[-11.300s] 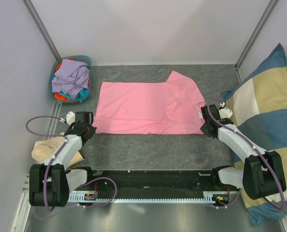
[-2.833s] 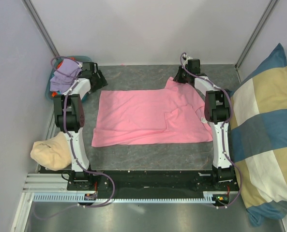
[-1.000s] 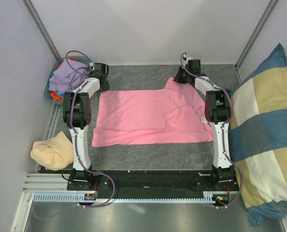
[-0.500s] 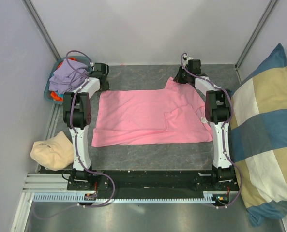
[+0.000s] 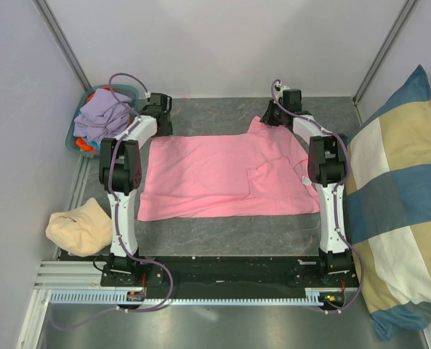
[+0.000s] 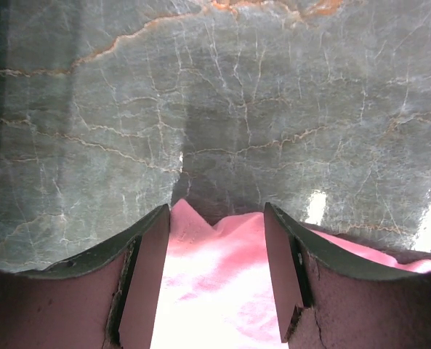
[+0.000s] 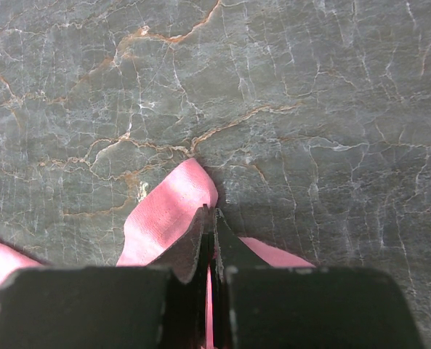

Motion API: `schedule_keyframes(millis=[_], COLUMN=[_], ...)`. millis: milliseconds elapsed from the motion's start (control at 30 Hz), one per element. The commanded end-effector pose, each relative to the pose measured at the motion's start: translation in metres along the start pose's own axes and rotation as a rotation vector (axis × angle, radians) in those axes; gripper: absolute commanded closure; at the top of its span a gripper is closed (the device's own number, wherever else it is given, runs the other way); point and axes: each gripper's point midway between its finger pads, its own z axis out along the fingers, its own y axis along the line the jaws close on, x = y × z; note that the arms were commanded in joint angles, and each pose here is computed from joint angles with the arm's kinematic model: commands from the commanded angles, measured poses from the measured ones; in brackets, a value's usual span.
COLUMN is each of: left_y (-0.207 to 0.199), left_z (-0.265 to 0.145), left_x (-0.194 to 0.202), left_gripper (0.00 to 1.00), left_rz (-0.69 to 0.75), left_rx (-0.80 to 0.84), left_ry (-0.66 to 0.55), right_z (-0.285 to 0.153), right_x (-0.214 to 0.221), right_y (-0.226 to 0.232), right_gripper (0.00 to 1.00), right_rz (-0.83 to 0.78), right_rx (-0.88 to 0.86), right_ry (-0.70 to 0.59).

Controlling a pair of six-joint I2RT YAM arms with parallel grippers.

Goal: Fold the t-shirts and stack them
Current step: Fold the tshirt

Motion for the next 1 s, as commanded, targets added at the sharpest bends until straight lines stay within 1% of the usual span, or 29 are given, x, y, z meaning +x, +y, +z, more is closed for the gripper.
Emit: schedule_keyframes(millis=[0, 467, 667, 967], left_y=[0.006, 0.026, 0.028, 0.031], left_z=[-0.011, 0.002, 0.005, 0.012], left_x=[-0.024, -0.013, -0.008, 0.013], left_gripper=[0.37, 0.38, 0.38, 0.40], left_rz=[0.026, 0.026, 0.027, 0.034], left_rx=[-0.012, -0.061, -0.064, -0.065], left_ry=[-0.054, -0.021, -0.007, 0.043], right_z=[-0.017, -0.015, -0.015, -0.015], right_x=[-0.016, -0.012, -0.011, -0.011], right_y=[0.006, 0.004, 0.003, 0.003], right_gripper=[1.00, 1.00, 1.00, 1.00], right_rz=[-0.021, -0.015, -0.015, -0.015], right_rx=[-0.005, -0.005, -0.003, -0.003], right_ry=[-0.017, -0.010, -0.007, -0.007])
